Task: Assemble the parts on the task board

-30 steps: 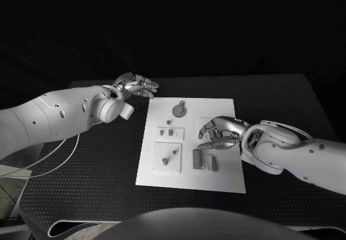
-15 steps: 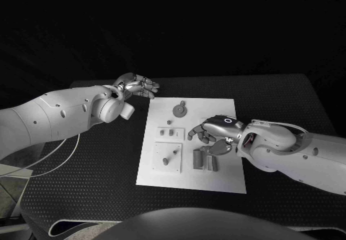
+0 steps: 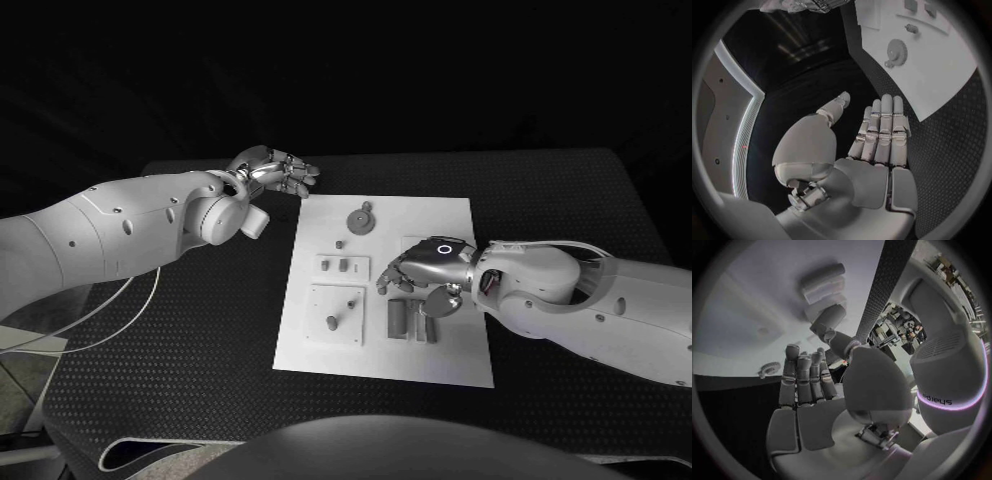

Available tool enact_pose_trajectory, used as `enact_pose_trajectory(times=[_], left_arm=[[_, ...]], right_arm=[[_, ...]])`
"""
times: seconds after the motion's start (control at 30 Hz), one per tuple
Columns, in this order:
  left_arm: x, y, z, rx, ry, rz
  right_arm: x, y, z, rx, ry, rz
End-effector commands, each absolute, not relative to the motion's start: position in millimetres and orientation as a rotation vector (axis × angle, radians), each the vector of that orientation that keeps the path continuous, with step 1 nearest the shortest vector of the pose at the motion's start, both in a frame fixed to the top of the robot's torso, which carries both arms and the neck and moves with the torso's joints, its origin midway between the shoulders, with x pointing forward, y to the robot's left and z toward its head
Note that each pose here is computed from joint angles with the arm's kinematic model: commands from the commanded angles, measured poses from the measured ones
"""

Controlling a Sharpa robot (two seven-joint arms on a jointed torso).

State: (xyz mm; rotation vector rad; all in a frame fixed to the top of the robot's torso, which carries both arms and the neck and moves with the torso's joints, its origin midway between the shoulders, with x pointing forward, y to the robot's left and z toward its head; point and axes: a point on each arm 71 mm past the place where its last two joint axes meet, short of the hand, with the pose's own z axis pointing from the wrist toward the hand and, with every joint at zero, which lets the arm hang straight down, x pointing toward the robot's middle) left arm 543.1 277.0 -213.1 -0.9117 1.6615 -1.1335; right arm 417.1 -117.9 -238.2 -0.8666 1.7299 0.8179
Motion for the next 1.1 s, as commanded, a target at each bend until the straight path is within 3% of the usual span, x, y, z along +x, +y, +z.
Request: enact_pose_trajectory(times=[0.03, 1.1], left_arm=[[543.0, 274.4, -212.9, -0.899, 1.671, -1.152], [542.5, 275.3, -214.8, -0.9, 1.685, -1.154]], right_arm=[[413, -116, -243, -0.952, 1.769, 0.759], [405, -104, -260, -1.028, 1.807, 0.701]])
